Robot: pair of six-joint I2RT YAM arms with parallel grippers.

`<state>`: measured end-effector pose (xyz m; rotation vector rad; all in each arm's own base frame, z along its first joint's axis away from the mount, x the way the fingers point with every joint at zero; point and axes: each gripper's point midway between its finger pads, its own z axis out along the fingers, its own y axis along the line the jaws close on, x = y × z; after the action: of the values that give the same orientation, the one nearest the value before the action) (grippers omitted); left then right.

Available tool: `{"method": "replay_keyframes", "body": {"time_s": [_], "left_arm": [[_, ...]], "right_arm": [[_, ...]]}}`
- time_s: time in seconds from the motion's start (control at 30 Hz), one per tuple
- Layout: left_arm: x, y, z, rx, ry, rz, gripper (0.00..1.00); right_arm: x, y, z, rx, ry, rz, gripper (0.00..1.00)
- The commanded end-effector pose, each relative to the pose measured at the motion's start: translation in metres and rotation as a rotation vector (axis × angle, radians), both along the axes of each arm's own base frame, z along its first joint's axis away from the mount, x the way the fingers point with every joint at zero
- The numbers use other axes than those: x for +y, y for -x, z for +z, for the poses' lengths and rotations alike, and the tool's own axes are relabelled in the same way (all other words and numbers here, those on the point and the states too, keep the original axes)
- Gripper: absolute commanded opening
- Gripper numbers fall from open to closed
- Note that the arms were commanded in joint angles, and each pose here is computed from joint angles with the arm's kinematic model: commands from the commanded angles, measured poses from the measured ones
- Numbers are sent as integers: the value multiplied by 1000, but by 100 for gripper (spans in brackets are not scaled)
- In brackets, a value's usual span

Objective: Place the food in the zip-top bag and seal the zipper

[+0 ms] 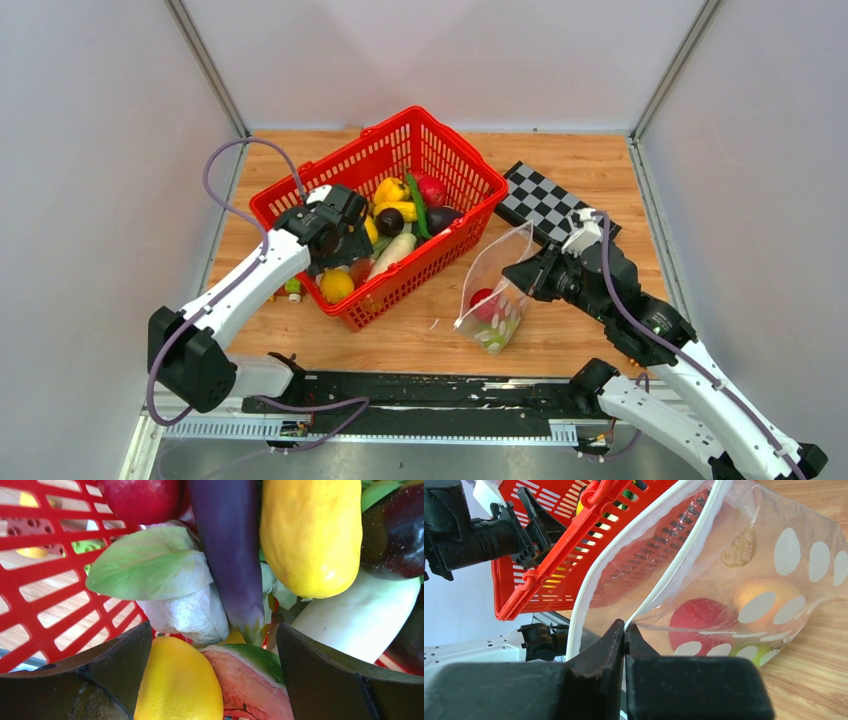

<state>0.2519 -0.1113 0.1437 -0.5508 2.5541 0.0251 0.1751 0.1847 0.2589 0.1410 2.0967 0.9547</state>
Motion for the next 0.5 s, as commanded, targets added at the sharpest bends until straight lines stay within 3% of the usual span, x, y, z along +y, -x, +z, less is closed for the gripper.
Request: {"method": "replay_keyframes", "body": {"time_s": [0.0, 0.2, 0.47], "left_arm": [[14, 20, -7, 102, -118, -189, 100], [18, 14, -2, 127, -197, -290, 100], [7, 12, 5, 173, -197, -466, 100]], "right_arm": [[-1, -1, 11, -43, -23, -6, 3], [-5, 0, 10, -43, -15, -15, 4], [-5, 0, 10, -44, -12, -18, 4]]}}
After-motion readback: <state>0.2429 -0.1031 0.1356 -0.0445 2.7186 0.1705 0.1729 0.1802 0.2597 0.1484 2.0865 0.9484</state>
